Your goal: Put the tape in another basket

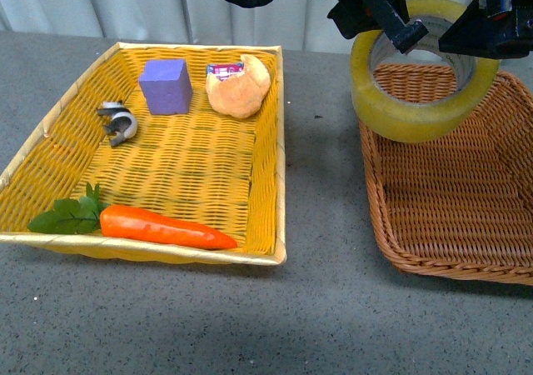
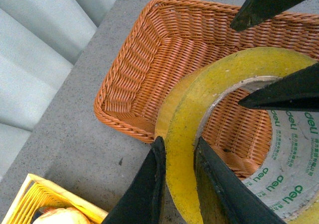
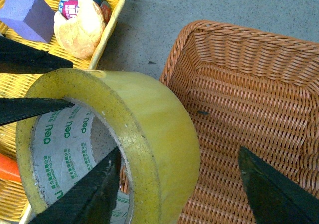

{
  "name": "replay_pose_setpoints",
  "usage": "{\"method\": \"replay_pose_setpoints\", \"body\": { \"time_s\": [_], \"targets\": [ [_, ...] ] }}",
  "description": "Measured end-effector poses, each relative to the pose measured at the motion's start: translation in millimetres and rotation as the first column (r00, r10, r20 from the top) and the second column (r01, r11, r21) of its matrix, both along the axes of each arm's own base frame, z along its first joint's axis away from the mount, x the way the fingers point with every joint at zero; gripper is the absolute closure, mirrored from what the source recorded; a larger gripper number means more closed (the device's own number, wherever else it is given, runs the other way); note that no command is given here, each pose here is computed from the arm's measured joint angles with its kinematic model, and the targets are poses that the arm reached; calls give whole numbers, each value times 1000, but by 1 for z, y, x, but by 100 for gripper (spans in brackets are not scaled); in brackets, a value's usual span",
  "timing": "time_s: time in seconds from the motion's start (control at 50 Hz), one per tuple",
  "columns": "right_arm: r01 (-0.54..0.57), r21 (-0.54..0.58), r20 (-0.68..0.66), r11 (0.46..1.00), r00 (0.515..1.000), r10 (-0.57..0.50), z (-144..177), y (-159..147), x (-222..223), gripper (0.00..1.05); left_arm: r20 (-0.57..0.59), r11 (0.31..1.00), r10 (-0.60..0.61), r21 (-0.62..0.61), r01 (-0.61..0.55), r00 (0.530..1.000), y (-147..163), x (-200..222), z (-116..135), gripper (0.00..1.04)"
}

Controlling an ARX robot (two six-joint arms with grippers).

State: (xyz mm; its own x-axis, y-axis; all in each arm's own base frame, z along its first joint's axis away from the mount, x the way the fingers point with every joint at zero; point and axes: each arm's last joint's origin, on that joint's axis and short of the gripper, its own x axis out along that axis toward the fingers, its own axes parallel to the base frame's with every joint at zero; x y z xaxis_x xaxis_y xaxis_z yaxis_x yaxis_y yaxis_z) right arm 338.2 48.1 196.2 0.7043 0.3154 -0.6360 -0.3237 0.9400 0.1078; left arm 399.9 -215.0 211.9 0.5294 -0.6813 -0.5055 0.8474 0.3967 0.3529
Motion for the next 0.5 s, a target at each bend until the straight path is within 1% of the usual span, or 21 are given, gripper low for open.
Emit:
{"method": "replay_pose_setpoints", "body": {
  "time_s": [0.04,0.06,0.2,0.28,0.3,0.34,0.38,0.42,0.44,0.46,0.5],
  "targets": [
    [10,0,-14,1000,1000,-10,0,0,-1,46,0,1000,0,0,0,1000,0,0,0,91],
    [12,2,-17,1000,1000,-12,0,0,-1,48,0,1000,0,0,0,1000,0,0,0,91],
    [11,11,-37,1000,999,-10,-2,3,-1,74,-1,1000,-2,-2,2,1000,0,0,0,91],
    [17,9,-52,1000,999,-17,-5,4,-1,84,-4,1000,-16,-14,16,1000,-1,0,2,92],
    [18,9,-54,1000,998,-17,-6,4,-1,85,-3,1000,-17,-15,17,1000,-2,0,2,92],
    [21,10,-61,1000,998,-20,-8,4,0,88,15,1000,20,15,-21,1000,-4,-2,4,92],
    [25,5,-61,1000,998,-25,-8,4,0,89,31,996,74,52,-76,997,-8,-5,6,92],
    [29,1,-61,1000,998,-28,-9,4,2,89,40,993,99,63,-102,994,-12,-7,8,91],
    [29,0,-61,1000,998,-29,-9,3,3,89,38,992,103,65,-105,994,-13,-8,8,87],
    [30,1,-61,1000,998,-30,-9,3,4,89,43,991,111,64,-114,993,-13,-8,9,82],
    [33,-2,-58,999,998,-34,-9,2,5,89,47,991,118,54,-120,992,-13,-8,10,76]
  ]
}}
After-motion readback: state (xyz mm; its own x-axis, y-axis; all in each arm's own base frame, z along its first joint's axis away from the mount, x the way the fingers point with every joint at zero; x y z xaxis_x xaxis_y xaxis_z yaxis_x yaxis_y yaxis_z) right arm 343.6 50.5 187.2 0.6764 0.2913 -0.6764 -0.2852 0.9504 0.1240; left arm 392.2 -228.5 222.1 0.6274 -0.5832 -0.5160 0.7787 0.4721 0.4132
